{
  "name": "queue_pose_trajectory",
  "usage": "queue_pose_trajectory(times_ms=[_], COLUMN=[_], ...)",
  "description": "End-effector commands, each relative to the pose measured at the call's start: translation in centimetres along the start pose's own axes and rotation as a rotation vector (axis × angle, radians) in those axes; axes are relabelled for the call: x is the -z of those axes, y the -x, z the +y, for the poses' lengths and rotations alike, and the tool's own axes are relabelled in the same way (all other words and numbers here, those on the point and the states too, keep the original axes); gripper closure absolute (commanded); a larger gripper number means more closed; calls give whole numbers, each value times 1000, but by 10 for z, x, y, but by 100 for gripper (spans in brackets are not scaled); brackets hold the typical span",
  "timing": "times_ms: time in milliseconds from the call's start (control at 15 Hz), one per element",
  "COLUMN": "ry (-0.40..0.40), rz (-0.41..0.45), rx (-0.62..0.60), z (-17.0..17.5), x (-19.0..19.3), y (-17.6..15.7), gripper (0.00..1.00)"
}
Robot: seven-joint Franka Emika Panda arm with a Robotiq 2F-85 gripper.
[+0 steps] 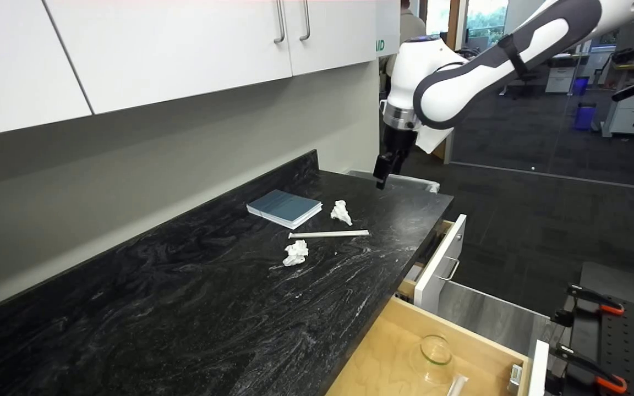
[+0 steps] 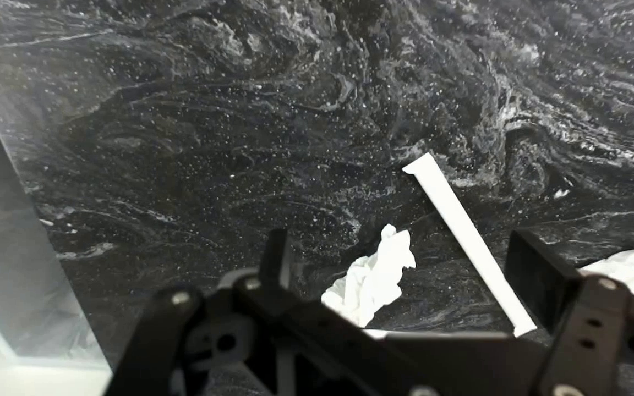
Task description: Pick up a piece of paper and move it slightly to the right.
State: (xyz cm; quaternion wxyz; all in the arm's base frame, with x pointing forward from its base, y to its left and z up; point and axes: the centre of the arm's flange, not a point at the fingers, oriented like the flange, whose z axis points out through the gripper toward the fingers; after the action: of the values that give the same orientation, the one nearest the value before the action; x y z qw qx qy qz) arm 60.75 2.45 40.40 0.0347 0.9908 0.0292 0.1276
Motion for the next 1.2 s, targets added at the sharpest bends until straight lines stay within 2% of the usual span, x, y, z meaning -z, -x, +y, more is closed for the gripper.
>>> queue_pose_trajectory(times_ms=[0,67,200,467,733,1133], ry=[0,20,-35,-75,-48,-7], rz=[1,62,121,190,207,207], rx=[-4,-93,-198,-357,-423,-471], z=[0,-2,-8,-16,-24,-26], x=[-1,-6,-23,-73,-124,-163], y=[-2,-14,-47,-88,-113,-135], gripper=[0,0,0,0,0,0])
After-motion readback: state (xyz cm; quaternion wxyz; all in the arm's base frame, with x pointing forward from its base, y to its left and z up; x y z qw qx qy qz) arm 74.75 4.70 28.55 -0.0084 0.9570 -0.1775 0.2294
